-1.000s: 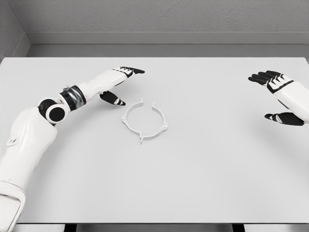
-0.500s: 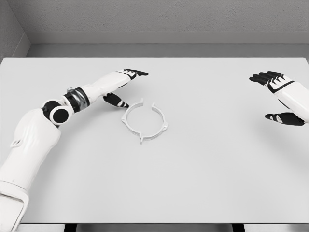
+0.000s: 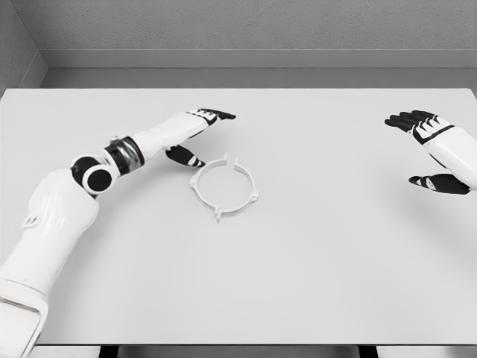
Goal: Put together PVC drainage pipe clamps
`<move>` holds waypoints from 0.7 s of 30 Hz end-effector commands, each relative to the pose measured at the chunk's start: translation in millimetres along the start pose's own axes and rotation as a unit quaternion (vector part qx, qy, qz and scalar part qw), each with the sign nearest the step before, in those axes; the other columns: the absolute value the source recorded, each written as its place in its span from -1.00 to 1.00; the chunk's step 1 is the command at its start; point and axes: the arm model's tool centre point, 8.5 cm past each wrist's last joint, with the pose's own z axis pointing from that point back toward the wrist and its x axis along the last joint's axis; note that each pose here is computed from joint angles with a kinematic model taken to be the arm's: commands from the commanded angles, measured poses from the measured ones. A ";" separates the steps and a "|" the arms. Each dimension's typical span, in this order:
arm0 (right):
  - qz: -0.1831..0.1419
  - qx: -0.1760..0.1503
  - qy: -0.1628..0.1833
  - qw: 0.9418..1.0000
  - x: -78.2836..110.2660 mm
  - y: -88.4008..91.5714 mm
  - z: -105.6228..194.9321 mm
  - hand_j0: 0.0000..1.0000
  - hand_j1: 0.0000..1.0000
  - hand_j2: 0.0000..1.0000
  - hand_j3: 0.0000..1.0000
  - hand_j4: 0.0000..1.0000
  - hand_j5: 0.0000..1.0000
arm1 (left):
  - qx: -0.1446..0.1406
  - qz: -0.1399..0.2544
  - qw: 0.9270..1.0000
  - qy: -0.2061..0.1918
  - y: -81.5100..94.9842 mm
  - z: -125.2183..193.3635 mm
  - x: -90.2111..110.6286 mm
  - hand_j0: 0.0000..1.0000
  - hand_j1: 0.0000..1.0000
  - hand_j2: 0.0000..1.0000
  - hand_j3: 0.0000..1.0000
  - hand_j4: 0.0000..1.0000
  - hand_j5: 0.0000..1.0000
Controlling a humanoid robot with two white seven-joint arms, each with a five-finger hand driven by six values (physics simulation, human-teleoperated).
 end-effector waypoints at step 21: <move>-0.002 -0.003 0.000 1.000 -0.1 -1.3 -0.2 1.00 1.00 1.00 1.00 1.00 1.00 | 0.001 0.001 1.000 -0.010 -3.5 -2.4 7.0 1.00 1.00 1.00 1.00 1.00 1.00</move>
